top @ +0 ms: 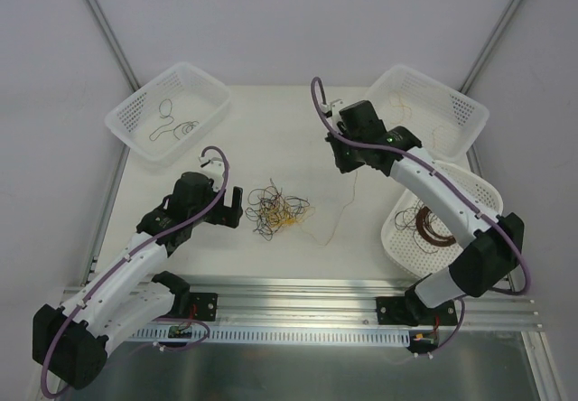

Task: Untangle the cables

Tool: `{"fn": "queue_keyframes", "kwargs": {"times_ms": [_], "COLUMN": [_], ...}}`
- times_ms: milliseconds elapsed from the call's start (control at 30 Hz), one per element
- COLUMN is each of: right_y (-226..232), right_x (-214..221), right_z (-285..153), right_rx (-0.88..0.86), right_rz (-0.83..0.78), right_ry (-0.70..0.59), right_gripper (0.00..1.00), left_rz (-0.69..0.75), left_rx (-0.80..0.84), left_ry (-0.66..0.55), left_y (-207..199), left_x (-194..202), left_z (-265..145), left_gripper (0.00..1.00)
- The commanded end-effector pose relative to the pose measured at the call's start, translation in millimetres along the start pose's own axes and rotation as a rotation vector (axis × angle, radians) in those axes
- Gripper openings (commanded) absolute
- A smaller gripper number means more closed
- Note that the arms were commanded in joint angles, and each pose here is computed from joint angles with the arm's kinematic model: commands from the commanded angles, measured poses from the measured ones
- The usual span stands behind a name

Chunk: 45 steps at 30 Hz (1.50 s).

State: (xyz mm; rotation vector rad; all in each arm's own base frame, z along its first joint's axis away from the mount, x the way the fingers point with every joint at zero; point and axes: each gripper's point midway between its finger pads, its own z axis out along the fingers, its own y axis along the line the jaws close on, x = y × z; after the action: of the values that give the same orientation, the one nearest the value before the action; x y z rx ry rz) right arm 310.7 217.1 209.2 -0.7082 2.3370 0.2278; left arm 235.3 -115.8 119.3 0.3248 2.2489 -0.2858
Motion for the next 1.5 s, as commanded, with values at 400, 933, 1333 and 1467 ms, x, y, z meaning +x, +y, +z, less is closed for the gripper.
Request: {"fn": "queue_keyframes", "kwargs": {"times_ms": [400,933,1333,1467], "right_y": [-15.9,-10.2,13.4,19.4], "right_x": [-21.0,31.7,62.6,61.9], "right_z": [21.8,-39.6,-21.1,-14.2], "right_rx": [0.017,-0.001,-0.099,-0.117], "right_rz": [0.162,0.199,0.243,0.24], "right_ry": [-0.049,-0.122,-0.095,-0.093], "right_gripper": [0.71,0.96,0.96,0.96], "left_rz": [-0.317,-0.521,-0.444,-0.431], "left_rx": [0.024,-0.013,-0.091,-0.112], "left_ry": [-0.066,0.093,0.247,0.295], "left_y": [-18.5,-52.3,-72.9,-73.1], "left_x": [-45.7,-103.3,-77.7,-63.1], "left_z": [-2.9,62.2,117.3,126.7], "left_gripper": [0.99,0.9,0.56,0.46]}}
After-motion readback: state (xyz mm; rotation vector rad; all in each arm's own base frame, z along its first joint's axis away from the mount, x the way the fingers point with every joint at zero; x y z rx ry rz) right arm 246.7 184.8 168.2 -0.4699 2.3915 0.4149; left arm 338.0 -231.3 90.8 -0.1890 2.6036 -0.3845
